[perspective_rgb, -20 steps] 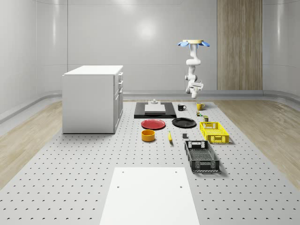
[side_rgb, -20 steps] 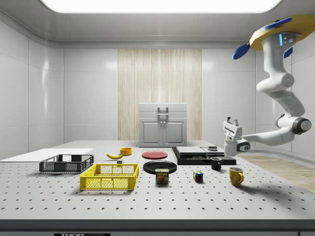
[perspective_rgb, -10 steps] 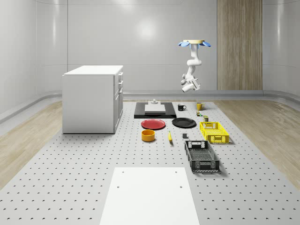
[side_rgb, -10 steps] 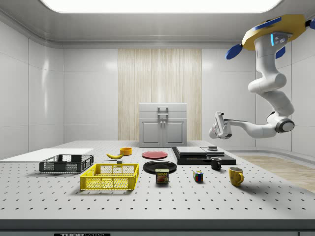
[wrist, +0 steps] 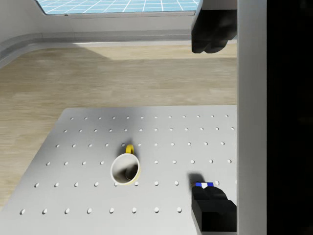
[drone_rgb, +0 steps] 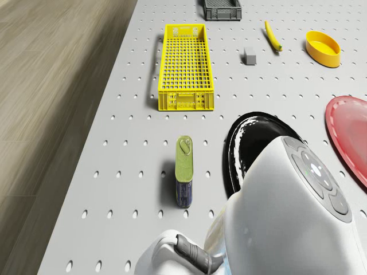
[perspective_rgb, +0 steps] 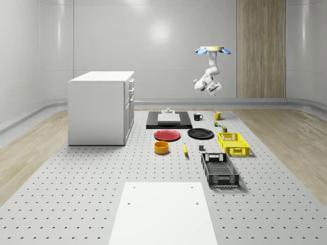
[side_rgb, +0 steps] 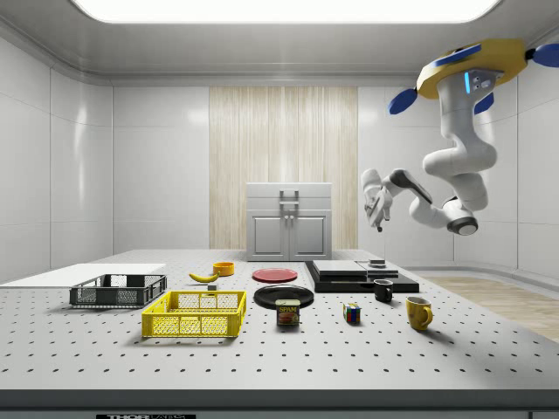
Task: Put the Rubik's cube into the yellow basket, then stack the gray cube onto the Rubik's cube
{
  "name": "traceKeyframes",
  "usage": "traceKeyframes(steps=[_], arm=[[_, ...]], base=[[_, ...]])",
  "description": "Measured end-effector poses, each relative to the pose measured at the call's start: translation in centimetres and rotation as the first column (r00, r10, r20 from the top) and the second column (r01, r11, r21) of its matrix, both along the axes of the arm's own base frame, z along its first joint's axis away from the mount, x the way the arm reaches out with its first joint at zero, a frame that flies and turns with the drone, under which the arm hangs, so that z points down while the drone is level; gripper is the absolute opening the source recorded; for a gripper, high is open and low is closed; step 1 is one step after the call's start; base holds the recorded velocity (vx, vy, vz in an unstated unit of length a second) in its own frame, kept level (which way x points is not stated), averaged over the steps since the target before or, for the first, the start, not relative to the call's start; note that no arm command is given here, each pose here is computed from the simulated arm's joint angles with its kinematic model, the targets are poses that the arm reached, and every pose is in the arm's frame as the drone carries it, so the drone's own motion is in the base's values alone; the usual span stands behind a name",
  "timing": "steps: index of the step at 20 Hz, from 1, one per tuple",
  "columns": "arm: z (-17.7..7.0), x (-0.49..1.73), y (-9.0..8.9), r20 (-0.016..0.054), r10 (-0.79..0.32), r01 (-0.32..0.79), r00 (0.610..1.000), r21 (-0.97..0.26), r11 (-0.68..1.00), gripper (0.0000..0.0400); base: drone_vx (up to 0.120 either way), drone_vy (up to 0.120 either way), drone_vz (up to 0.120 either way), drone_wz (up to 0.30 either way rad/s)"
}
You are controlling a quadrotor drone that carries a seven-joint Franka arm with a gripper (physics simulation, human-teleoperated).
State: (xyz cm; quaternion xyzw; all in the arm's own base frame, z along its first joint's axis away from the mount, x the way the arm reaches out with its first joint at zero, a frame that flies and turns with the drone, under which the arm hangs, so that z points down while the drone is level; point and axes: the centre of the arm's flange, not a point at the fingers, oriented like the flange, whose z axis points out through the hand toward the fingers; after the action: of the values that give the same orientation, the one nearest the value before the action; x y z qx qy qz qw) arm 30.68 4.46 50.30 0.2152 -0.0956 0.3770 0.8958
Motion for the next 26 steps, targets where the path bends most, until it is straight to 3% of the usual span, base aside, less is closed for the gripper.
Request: traceKeyframes(steps=[4,9,12,17,22,26], arm=[[-0.9,0.01,-2.2,-0.0028,-0.008,0.007,1.0,-0.238,0.971,0.04],[-1.1,0.01,-3.6,-0.0052,-0.012,0.009,1.0,-0.37,0.929,0.04],[-1.2,0.01,-3.9,-0.006,-0.013,0.01,1.0,-0.407,0.913,0.04],[-1.2,0.0,-4.3,-0.0068,-0.014,0.01,1.0,-0.437,0.9,0.04],[-1.2,0.0,-4.4,-0.0071,-0.014,0.01,1.0,-0.448,0.894,0.04],[-1.2,0.0,-4.4,-0.0073,-0.015,0.01,1.0,-0.453,0.892,0.04]], base=[[0.12,0.0,-0.12,0.0],[0.12,-0.072,-0.12,0.0],[0.067,-0.12,-0.12,0.0],[0.0,0.0,-0.12,0.0],[0.112,0.0,-0.12,0.0],[0.01,0.0,-0.12,0.0]])
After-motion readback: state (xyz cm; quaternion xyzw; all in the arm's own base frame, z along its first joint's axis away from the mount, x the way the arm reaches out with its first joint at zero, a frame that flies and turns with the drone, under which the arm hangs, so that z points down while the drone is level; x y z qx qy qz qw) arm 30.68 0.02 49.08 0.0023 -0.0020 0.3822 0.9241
